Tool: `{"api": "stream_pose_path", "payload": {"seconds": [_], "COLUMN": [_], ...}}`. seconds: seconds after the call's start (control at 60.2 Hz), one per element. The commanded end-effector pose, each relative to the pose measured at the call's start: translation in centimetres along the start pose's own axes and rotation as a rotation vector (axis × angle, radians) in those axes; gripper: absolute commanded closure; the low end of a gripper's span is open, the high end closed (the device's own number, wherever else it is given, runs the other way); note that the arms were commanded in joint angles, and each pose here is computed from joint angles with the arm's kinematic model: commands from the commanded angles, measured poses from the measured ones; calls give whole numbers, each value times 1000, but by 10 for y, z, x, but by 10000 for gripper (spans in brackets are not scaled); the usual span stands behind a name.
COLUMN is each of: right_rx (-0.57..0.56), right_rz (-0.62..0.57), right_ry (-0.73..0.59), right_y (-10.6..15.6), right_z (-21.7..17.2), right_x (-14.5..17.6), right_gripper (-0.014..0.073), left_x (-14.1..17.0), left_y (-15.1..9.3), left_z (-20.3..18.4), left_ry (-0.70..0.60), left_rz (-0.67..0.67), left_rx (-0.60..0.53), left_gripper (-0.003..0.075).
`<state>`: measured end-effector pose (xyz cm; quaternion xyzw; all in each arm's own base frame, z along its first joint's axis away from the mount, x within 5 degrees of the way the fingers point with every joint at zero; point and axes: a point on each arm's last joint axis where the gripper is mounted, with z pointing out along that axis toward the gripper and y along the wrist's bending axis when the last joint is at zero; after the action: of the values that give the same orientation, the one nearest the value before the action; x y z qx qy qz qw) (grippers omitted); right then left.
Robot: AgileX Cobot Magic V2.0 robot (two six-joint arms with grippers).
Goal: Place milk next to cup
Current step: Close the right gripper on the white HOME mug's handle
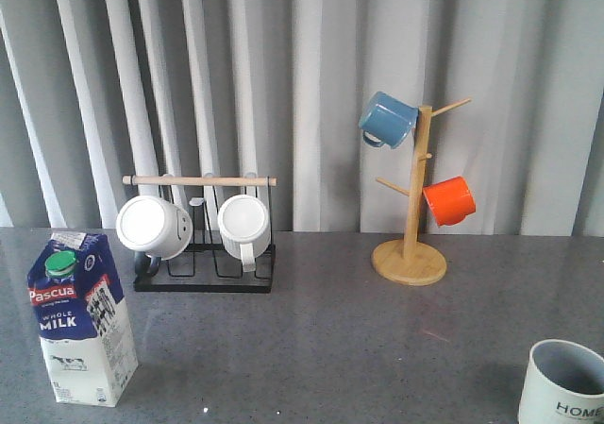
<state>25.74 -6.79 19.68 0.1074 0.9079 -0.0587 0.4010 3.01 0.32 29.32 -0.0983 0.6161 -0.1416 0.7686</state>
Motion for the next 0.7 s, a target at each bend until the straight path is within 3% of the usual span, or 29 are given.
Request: {"api": "stream_pose_path", "payload": {"seconds": [0.0, 0.199, 0.283, 0.432, 0.682], "right_rx": [-41, -100, -120, -136, -183], "right_rz": [-13, -16, -58, -99, -13], "right_ry": [-117, -168, -168, -159, -314], "right_y": [3, 8, 10, 12, 15], "right_z": [-2, 12, 18, 23, -7], "right_x": [-17, -19, -16, -13, -35], "right_gripper": [209, 256, 350, 604, 603], "left_x": [-15, -15, -15, -15, -15], "left_y": [-7, -7, -7, -7, -7], "left_z": [-4, -4, -4, -4, -4], "left_ry": [-87, -87, -87, -87, -85], "left_rz": [-3, -2, -2, -3, -3], "left_rx": [55, 55, 55, 55, 53], "left_gripper": [414, 414, 414, 414, 416]}}
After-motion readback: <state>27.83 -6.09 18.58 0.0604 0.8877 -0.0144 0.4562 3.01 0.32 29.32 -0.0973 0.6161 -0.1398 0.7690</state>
